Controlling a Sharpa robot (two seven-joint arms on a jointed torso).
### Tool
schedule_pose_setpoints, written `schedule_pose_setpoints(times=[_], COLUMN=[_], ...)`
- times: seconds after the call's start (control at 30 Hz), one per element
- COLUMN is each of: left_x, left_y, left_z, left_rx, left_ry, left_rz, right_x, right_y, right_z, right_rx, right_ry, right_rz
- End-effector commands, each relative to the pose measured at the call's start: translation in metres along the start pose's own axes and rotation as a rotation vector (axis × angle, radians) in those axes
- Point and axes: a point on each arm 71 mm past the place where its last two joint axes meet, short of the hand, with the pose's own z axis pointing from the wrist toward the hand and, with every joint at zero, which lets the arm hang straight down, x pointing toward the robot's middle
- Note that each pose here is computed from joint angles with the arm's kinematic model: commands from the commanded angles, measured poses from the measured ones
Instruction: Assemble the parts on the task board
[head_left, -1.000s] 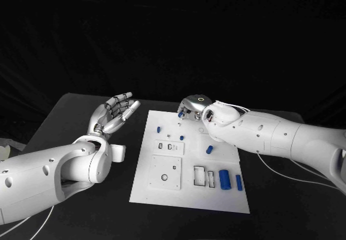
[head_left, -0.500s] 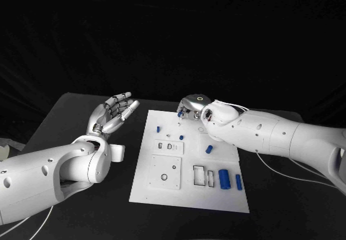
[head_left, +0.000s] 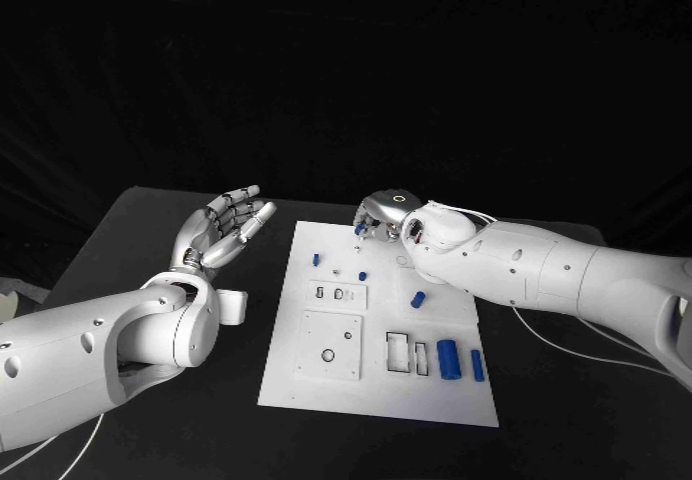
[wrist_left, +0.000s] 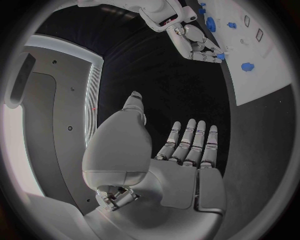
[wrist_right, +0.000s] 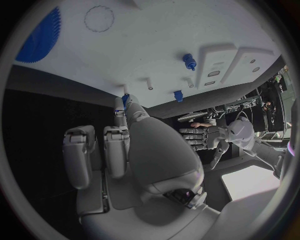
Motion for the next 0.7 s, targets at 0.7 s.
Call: schedule_pose_setpoints(times=[0.7], left_x=[-0.0017], left_y=[-0.0007], left_z=[0.0012], left_rx=[0.010], left_ry=[0.000], left_rz=[0.001], right_x=[0.0068], right_y=[-0.0046], right_z=[-0.0113], right_rx=[0.001], right_ry=[-0.009], right_rz=[0.002])
